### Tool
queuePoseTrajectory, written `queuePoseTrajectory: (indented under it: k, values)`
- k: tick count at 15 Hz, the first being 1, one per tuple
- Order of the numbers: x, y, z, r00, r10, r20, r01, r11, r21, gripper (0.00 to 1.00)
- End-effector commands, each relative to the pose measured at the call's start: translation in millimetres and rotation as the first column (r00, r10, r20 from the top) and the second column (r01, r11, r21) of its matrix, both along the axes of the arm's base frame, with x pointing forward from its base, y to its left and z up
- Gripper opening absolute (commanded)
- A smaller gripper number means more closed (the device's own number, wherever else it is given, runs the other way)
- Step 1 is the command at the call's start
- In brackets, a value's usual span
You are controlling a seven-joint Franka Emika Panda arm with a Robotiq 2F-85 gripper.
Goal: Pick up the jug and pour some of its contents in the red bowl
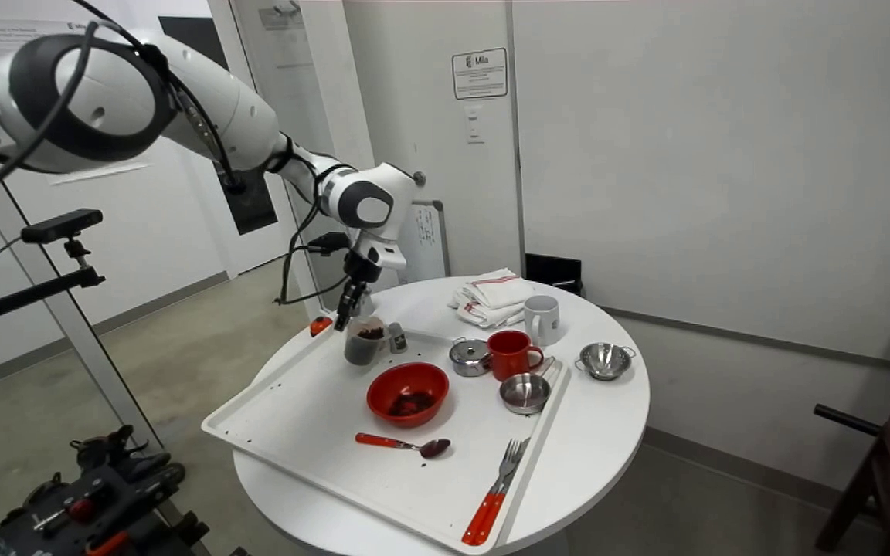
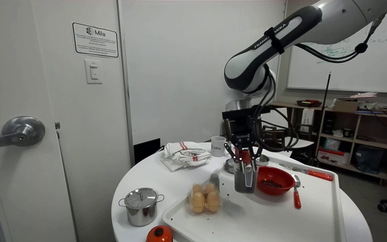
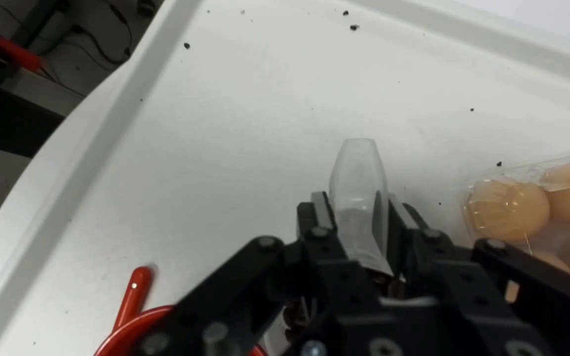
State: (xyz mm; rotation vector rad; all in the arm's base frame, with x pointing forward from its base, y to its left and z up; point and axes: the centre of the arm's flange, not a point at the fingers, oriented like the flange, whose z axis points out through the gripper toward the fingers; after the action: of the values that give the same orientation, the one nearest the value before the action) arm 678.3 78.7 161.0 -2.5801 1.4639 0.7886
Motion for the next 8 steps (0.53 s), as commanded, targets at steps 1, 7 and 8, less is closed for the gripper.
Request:
queuePoseTrajectory:
  k: [1,7,8]
  values:
    - [-36,15,6,0.993,0.009,0.114,0.005,0.993,-0.121,0.12]
    - [-79,31,-9,0.975,0.103,0.198,-0.062,0.976,-0.207,0.12]
    - [-89,32,-12,0.973,0.123,0.197,-0.079,0.973,-0.217,0.12]
